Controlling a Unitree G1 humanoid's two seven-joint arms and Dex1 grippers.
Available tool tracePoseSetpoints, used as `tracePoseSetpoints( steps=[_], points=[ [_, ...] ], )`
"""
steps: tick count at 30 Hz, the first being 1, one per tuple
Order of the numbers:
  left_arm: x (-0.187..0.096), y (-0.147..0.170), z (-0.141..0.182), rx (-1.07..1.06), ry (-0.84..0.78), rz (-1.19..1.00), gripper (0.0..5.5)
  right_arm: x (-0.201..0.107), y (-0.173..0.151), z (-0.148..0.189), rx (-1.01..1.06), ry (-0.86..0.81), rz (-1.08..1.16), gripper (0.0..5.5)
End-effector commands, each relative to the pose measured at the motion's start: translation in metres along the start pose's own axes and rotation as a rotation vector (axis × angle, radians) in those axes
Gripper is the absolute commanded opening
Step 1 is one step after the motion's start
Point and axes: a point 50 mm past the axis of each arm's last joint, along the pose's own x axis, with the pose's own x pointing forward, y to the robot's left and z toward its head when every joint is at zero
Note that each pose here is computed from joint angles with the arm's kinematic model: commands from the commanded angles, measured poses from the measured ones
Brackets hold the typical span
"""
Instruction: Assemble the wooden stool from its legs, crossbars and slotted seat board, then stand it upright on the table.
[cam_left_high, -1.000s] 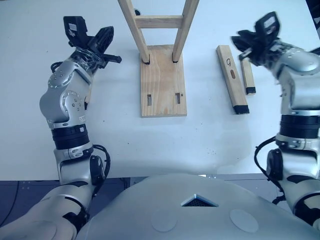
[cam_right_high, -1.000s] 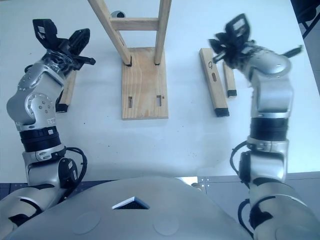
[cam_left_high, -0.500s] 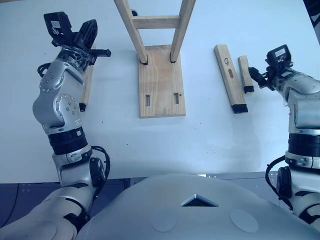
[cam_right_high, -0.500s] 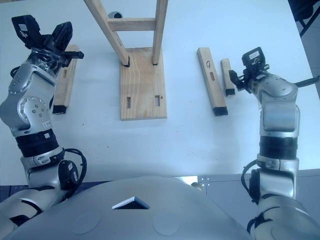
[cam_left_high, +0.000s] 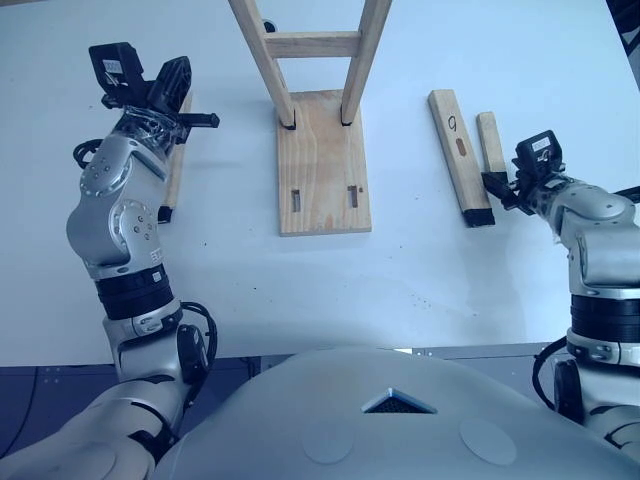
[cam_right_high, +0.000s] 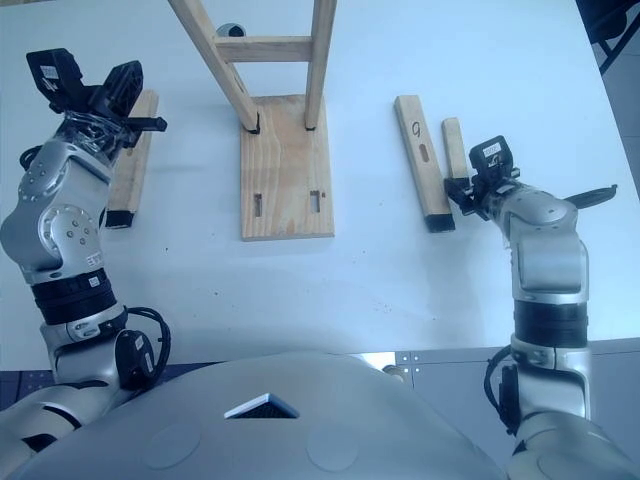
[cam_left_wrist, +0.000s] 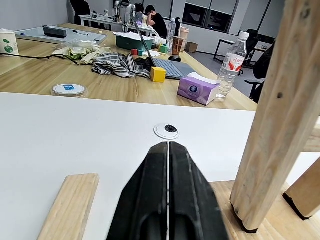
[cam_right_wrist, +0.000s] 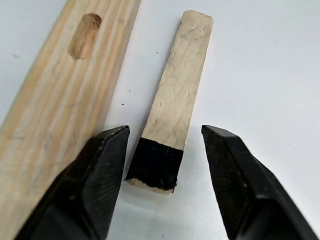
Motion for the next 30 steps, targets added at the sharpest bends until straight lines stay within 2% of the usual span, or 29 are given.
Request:
tracePoseSetpoints(
  steps=[1, 6, 8, 11, 13, 15, 16, 19, 23, 27, 30],
  points=[
    [-0.002, 0.001, 0.022, 0.023, -0.109, 0.015, 0.0, 0.004, 0.008, -0.038, 0.111, 0.156, 0.026, 2.05],
    [-0.008, -0.005, 0.063, -0.088, -0.338, -0.034, 0.0, 0.011, -0.01, -0.049, 0.17, 0.118, -0.111, 1.33],
    [-0.013, -0.009, 0.084, -0.137, -0.428, -0.072, 0.0, 0.012, -0.018, -0.04, 0.178, 0.04, -0.17, 1.32],
    [-0.017, -0.021, 0.11, -0.206, -0.519, -0.159, 0.0, 0.007, -0.028, 0.006, 0.124, -0.241, -0.233, 1.31],
    [-0.018, -0.038, 0.125, -0.26, -0.549, -0.262, 0.0, -0.007, -0.023, 0.068, 0.034, -0.566, -0.225, 1.31],
    [-0.02, -0.055, 0.135, -0.289, -0.551, -0.373, 0.0, -0.026, -0.008, 0.121, -0.068, -0.832, -0.182, 1.31],
    [-0.021, -0.064, 0.138, -0.282, -0.541, -0.427, 0.18, -0.037, 0.003, 0.144, -0.126, -0.948, -0.156, 1.31],
    [-0.02, -0.086, 0.143, -0.262, -0.497, -0.535, 0.56, -0.065, 0.036, 0.187, -0.269, -1.187, -0.072, 1.31],
    [-0.023, -0.11, 0.137, -0.28, -0.445, -0.73, 1.08, -0.078, 0.072, 0.211, -0.427, -1.324, 0.091, 1.31],
    [-0.029, -0.119, 0.137, -0.322, -0.433, -0.859, 1.81, -0.079, 0.082, 0.213, -0.494, -1.357, 0.186, 1.31],
    [-0.031, -0.117, 0.135, -0.331, -0.421, -0.868, 2.13, -0.078, 0.083, 0.212, -0.515, -1.362, 0.23, 1.31]
  ],
)
